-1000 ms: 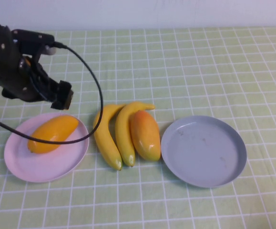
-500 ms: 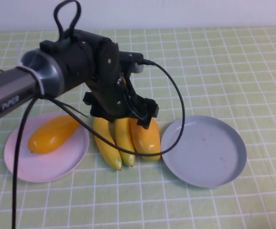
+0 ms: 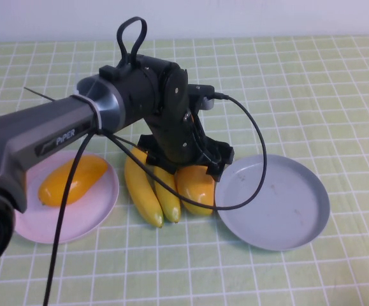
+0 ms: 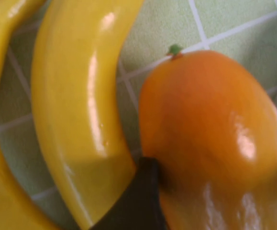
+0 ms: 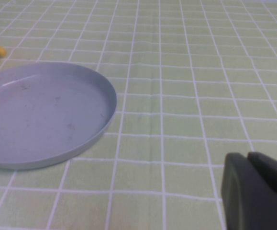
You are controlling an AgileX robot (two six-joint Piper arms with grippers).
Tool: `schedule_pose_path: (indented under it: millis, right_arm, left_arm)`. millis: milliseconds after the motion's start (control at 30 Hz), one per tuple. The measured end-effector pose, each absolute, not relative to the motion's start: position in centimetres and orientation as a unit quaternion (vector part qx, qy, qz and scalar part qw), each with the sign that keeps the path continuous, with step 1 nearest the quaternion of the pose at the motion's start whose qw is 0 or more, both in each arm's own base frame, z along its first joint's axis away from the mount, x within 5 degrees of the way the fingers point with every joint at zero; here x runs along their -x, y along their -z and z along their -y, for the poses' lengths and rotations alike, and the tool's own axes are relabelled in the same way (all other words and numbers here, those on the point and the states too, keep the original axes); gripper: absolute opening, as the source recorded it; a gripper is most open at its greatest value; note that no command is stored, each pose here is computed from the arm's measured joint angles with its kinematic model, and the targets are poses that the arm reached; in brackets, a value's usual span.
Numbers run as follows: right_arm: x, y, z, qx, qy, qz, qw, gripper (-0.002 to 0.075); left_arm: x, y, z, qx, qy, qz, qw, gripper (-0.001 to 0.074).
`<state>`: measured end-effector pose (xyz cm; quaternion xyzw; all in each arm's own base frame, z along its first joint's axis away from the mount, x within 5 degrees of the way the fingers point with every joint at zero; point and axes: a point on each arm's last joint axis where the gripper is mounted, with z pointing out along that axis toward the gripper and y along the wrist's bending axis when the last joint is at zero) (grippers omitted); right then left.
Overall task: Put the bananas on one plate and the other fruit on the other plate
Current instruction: Put one type of fruit in the left plate
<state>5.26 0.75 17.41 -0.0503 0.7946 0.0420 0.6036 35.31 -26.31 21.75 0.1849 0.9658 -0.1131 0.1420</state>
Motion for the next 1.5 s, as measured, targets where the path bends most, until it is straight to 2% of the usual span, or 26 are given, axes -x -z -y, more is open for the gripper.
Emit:
schedule_pose_path:
  millis: [500,567,700,933,1133,1267,1500]
  right_arm:
    - [-5.3,-17.4,-0.7,0.050,-0.042,-0.795,0.604,-0.0015]
    - [-5.3,-17.4,-0.7,0.050,-0.042,-0.795,0.604,-0.0015]
    - [-5.3,-17.4,-0.7,0.050,-0.042,-0.795,0.604,-0.0015]
    - [-5.3,-17.4,-0.7,0.050,-0.042,-0.795,0.604,-0.0015]
    - [-5.3,-17.4,-0.7,0.050,-0.042,-0.795,0.604,-0.0015]
    - [-5.3,-17.4,-0.7,0.050,-0.042,-0.795,0.604,-0.0015]
    - [-5.3,-17.4,-0.7,0.050,-0.042,-0.795,0.604,-0.0015]
  left_arm:
    - [-35.8,-19.9,26.7,-0.183,0.109,-0.968,0.130,0.0668]
    - [-35.8,-19.9,26.7,-0.183,0.109,-0.968,0.131,0.0645]
    - [-35.8,-20.0,26.7,-0.183,0.109,-0.968,0.131,0.0526]
    - [-35.8,-20.4,26.7,-0.194,0.107,-0.967,0.129,0.0528]
    - [-36.2,-25.1,27.0,-0.237,0.099,-0.959,0.122,0.0528]
    - [-36.5,-28.7,26.9,-0.296,0.086,-0.938,0.161,0.0528]
    - [-34.2,-32.9,24.5,-0.330,0.051,-0.922,0.197,0.0527]
